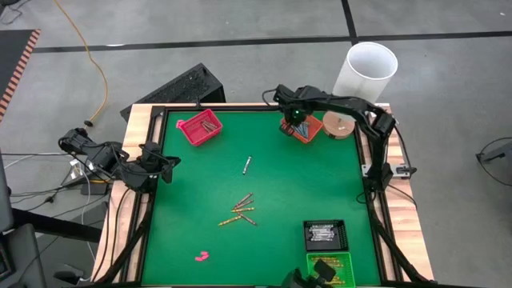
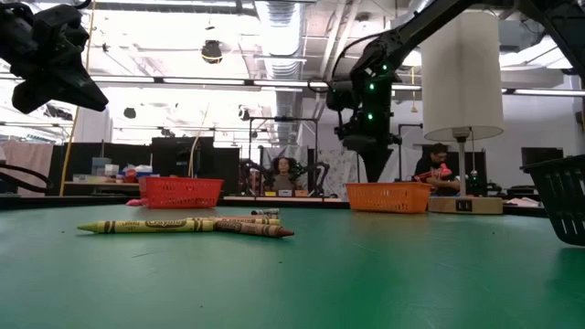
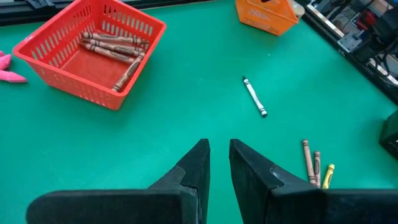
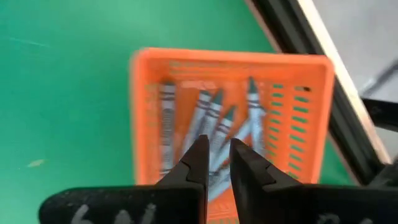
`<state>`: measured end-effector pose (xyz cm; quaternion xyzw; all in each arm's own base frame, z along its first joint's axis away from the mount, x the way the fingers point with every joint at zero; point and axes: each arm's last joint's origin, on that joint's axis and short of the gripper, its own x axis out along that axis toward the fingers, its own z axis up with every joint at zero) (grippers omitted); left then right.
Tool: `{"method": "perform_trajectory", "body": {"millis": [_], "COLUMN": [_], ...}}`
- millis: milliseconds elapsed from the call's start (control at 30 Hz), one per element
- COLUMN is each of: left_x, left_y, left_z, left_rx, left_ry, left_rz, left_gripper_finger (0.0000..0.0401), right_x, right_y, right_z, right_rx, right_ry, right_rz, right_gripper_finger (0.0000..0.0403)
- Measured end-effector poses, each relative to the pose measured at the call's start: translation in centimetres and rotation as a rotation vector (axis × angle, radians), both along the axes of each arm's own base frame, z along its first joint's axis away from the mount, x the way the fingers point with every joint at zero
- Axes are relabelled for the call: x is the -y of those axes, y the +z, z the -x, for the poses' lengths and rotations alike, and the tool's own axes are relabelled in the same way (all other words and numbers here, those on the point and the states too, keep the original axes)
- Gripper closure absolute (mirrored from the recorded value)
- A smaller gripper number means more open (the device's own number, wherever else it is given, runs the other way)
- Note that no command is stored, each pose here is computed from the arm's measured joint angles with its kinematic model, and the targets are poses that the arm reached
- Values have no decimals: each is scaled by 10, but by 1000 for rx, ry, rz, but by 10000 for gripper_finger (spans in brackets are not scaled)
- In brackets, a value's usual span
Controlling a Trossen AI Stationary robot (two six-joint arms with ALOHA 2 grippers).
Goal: Sort crayons
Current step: Put the black crayon into the black bin
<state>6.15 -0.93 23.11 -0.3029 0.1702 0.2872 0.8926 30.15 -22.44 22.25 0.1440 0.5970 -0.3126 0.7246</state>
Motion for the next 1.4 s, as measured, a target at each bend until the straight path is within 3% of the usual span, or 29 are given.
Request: {"method": "perform_trajectory", "body": {"millis": [200, 267, 367, 600, 767, 933, 1167, 1400], "left_x": [0, 0, 0, 0, 0, 0, 0, 1], "left_y": [0, 0, 0, 0, 0, 0, 0, -1], "left_z": [0, 0, 0, 0, 0, 0, 0, -2], "left_rx": [1, 1, -1, -1, 0, 0, -5, -18], "left_ry": [1, 1, -1, -1, 0, 0, -5, -2], "left_rz": [0, 0, -3, -3, -2, 0, 3, 1], "left_gripper_finger": [351, 351, 351, 351, 351, 351, 350, 325], "right_x": [-24, -39, -68, -141, -172, -176, -170, -169], "right_y": [30, 38, 48, 56, 53, 37, -1, -15], "right_z": [-22, -35, -55, -91, -114, -129, -131, -133], "right_rx": [184, 236, 304, 372, 393, 402, 249, 181], "right_ry": [76, 184, 466, 955, 1140, 1186, 1195, 1283], "right_rz": [-82, -109, -130, 22, 217, 252, 134, 135], "right_gripper_finger": [344, 344, 344, 344, 344, 344, 344, 344]}}
